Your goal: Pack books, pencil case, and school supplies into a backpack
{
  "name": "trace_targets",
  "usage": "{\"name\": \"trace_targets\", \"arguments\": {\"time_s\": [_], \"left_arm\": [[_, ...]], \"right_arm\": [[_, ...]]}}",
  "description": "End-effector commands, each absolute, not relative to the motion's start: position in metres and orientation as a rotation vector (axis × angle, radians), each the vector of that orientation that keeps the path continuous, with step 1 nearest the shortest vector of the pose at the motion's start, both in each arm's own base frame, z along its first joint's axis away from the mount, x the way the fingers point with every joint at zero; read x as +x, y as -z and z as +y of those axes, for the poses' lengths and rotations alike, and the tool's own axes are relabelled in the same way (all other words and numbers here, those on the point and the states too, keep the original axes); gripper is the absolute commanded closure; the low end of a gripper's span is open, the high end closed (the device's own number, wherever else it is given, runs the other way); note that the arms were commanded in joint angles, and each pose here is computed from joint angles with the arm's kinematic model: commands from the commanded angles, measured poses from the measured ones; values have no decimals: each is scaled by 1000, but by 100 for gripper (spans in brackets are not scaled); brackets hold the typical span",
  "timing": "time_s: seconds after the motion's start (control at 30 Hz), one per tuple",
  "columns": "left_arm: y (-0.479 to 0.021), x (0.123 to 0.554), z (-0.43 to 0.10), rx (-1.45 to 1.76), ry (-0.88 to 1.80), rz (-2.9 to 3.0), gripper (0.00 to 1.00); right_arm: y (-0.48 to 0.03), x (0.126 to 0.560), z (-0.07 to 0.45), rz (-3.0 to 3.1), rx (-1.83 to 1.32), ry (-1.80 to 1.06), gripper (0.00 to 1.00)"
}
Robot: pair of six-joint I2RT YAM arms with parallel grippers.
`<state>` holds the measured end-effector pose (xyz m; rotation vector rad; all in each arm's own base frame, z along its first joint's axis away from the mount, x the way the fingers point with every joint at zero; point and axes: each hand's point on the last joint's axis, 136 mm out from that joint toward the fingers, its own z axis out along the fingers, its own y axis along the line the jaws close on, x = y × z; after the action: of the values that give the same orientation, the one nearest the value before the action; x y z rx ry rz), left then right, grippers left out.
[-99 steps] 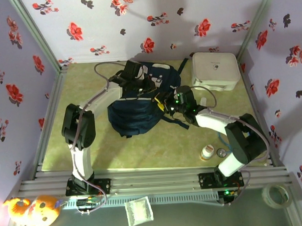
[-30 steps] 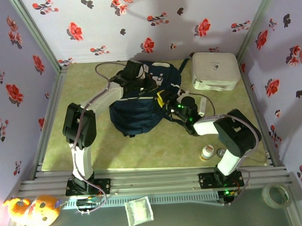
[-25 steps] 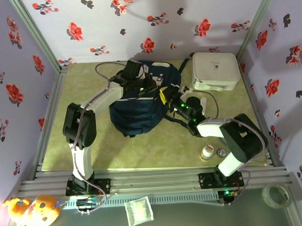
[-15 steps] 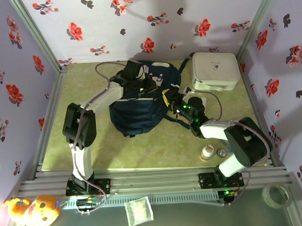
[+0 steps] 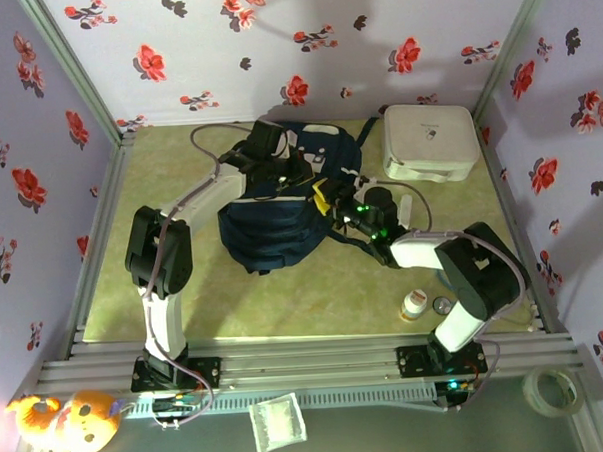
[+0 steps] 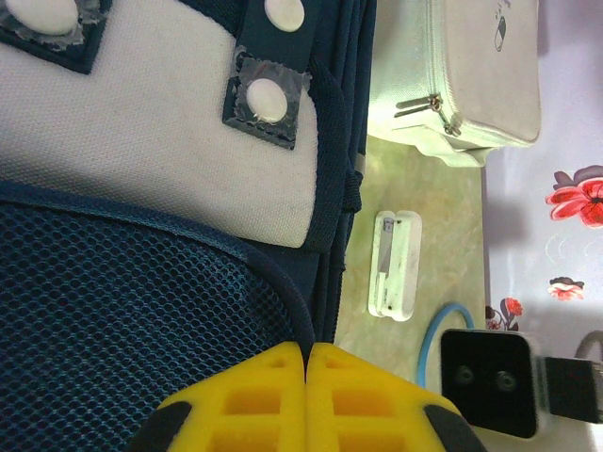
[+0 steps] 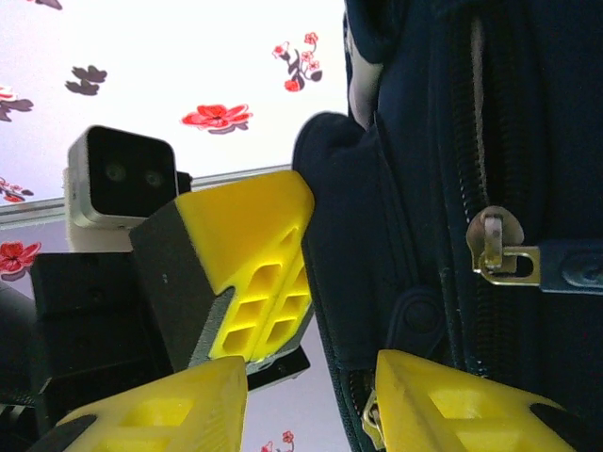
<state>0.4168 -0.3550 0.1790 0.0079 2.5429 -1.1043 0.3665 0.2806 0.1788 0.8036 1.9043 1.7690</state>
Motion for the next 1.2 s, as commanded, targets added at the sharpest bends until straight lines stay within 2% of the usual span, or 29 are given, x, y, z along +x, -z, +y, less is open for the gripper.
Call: {"name": "trace_targets", "arguments": {"time_s": [0.0, 0.23, 0.57, 0.9, 1.03, 1.17], "left_arm": [[-210, 407, -368, 96, 1212, 2493, 100], [-210, 408, -368, 99, 1211, 2490, 100], [-212, 408, -369, 97, 1210, 2485, 100], [-220, 394, -372, 93, 1264, 2480, 100], [-217, 393, -368, 81, 1258, 2484, 100], [-216, 400, -364, 69, 1246, 2483, 100]], "right_arm": [[-184, 367, 292, 1898, 840, -1851, 59], [-154, 356, 278, 1975, 994, -1726, 57], [-153, 356, 285, 1979, 979, -1736, 56], [-197, 392, 291, 1755, 767, -1845, 60], [-212, 393, 278, 1672, 709, -1826, 65], [-215, 384, 271, 1666, 652, -1782, 64]]}}
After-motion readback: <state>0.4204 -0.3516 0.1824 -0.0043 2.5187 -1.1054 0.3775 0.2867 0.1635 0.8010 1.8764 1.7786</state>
